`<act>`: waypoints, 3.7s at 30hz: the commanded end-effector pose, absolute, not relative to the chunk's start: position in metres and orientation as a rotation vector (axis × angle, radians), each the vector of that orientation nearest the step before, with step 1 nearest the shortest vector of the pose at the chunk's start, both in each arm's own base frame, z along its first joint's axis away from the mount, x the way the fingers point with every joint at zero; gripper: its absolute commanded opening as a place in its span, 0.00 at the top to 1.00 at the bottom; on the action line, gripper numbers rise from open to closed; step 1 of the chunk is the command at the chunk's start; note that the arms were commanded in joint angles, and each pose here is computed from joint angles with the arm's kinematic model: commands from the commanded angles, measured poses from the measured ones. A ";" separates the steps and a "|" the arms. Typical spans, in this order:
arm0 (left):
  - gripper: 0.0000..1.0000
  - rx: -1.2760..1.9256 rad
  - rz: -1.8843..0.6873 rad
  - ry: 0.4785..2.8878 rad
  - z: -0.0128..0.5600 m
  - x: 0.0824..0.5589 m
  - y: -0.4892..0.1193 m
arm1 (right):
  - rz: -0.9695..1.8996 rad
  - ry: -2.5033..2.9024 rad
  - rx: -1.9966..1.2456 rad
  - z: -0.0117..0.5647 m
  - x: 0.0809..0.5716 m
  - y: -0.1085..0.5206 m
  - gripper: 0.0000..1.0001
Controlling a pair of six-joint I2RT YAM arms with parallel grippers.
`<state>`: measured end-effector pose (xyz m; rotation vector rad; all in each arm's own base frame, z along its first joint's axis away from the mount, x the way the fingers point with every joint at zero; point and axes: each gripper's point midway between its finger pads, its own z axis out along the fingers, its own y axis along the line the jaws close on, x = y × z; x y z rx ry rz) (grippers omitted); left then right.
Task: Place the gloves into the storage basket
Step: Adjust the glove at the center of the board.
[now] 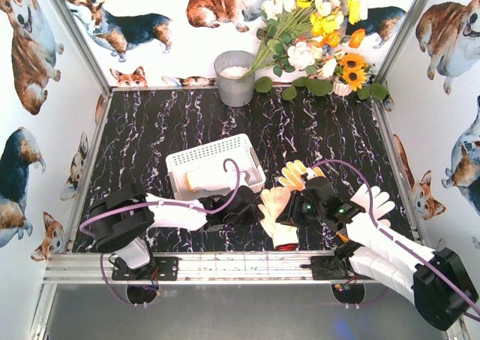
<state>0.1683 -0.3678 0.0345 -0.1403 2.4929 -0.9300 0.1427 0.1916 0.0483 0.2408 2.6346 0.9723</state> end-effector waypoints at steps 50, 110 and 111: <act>0.69 0.251 -1.059 2.380 0.095 0.147 -0.404 | 0.840 2.590 0.278 0.064 0.131 0.161 0.66; 0.61 0.407 -1.023 2.475 0.070 0.135 -0.386 | 0.659 2.536 0.274 0.077 0.269 0.214 1.00; 0.58 0.423 -1.019 2.448 0.079 0.138 -0.386 | 0.668 2.523 0.270 0.083 0.268 0.214 1.00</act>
